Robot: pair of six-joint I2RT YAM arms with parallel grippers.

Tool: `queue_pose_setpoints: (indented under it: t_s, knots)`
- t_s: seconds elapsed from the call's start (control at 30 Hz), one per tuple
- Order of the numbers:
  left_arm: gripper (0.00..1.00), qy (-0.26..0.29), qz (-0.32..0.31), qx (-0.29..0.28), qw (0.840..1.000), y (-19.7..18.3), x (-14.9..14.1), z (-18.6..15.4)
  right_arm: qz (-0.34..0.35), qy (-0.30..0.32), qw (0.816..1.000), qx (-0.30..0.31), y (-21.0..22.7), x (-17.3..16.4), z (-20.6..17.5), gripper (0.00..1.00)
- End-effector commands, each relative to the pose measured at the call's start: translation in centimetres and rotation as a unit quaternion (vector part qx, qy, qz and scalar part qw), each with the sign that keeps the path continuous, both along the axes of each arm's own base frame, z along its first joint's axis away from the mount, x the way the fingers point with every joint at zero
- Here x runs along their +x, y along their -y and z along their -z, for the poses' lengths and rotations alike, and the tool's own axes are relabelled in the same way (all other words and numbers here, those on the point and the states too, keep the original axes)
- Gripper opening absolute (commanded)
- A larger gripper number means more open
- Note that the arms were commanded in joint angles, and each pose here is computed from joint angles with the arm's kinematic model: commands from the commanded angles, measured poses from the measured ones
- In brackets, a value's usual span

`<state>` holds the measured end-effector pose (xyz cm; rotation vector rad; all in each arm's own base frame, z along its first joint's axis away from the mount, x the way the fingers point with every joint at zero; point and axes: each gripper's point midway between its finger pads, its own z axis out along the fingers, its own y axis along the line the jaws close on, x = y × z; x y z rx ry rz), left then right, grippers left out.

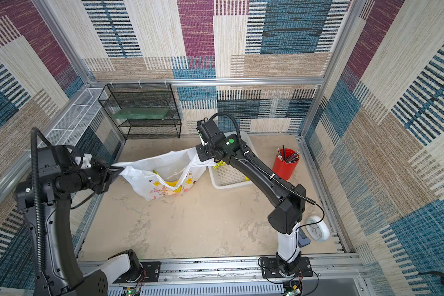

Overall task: Place the banana into a plastic bag & tie a knot
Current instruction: Adjust the plastic bag at the center of the board.

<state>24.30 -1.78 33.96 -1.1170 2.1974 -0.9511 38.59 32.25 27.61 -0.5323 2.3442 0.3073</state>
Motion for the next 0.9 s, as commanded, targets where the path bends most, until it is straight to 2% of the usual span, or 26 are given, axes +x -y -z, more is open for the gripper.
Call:
queue_pose_setpoints:
  t_s: [0.0, 0.03, 0.07, 0.1, 0.17, 0.27, 0.3, 0.37, 0.47, 0.53, 0.67, 0.77, 0.87]
  knots:
    - [0.00, -0.020, 0.008, 0.003, 1.000, 0.6, -1.8, 2.0, -0.001, -0.042, 0.999, 0.017, -0.7, -1.5, 1.5, 0.00]
    - [0.00, -0.022, 0.008, 0.002, 1.000, 0.7, -2.1, 2.2, -0.001, -0.046, 0.999, 0.015, -0.6, -1.6, 1.7, 0.03]
    - [0.00, -0.022, 0.007, 0.000, 1.000, 0.8, -2.4, 2.2, 0.001, -0.047, 0.999, 0.019, -0.5, -1.5, 1.6, 0.15]
    - [0.00, -0.021, 0.008, -0.003, 1.000, 1.0, -2.5, 2.1, 0.005, -0.047, 0.998, 0.027, -0.3, -1.3, 1.2, 0.31]
    - [0.00, -0.018, 0.009, -0.009, 1.000, 1.2, -2.7, 1.9, 0.017, -0.033, 0.998, 0.052, 0.6, -0.4, -0.5, 0.51]
    - [0.00, -0.019, 0.011, -0.013, 1.000, 1.4, -2.9, 1.8, 0.036, 0.006, 0.994, 0.106, 2.5, 1.1, -4.5, 0.71]
    - [0.00, -0.019, 0.011, -0.014, 1.000, 1.4, -2.9, 1.9, 0.043, 0.016, 0.991, 0.123, 3.3, 1.5, -5.7, 0.74]
    - [0.00, -0.019, 0.013, -0.017, 1.000, 1.5, -2.9, 1.8, 0.052, 0.038, 0.985, 0.158, 5.0, 2.4, -7.9, 0.80]
    - [0.00, -0.020, 0.014, -0.016, 1.000, 1.5, -2.8, 1.8, 0.100, 0.050, 0.975, 0.192, 8.2, 4.3, -7.9, 0.83]
    - [0.00, -0.021, 0.016, -0.014, 1.000, 1.4, -2.6, 1.8, 0.134, 0.028, 0.970, 0.199, 10.0, 6.0, -5.5, 0.82]
    - [0.00, -0.022, 0.017, -0.012, 1.000, 1.2, -2.2, 1.7, 0.193, -0.059, 0.958, 0.202, 12.2, 9.8, 1.3, 0.79]
    - [0.00, -0.022, 0.019, -0.007, 1.000, 1.0, -1.8, 1.6, 0.173, -0.058, 0.964, 0.195, 11.4, 11.1, 2.4, 0.77]
    - [0.00, -0.026, 0.017, 0.000, 1.000, 0.7, -1.5, 1.7, 0.162, -0.043, 0.969, 0.184, 10.7, 10.8, 2.3, 0.78]
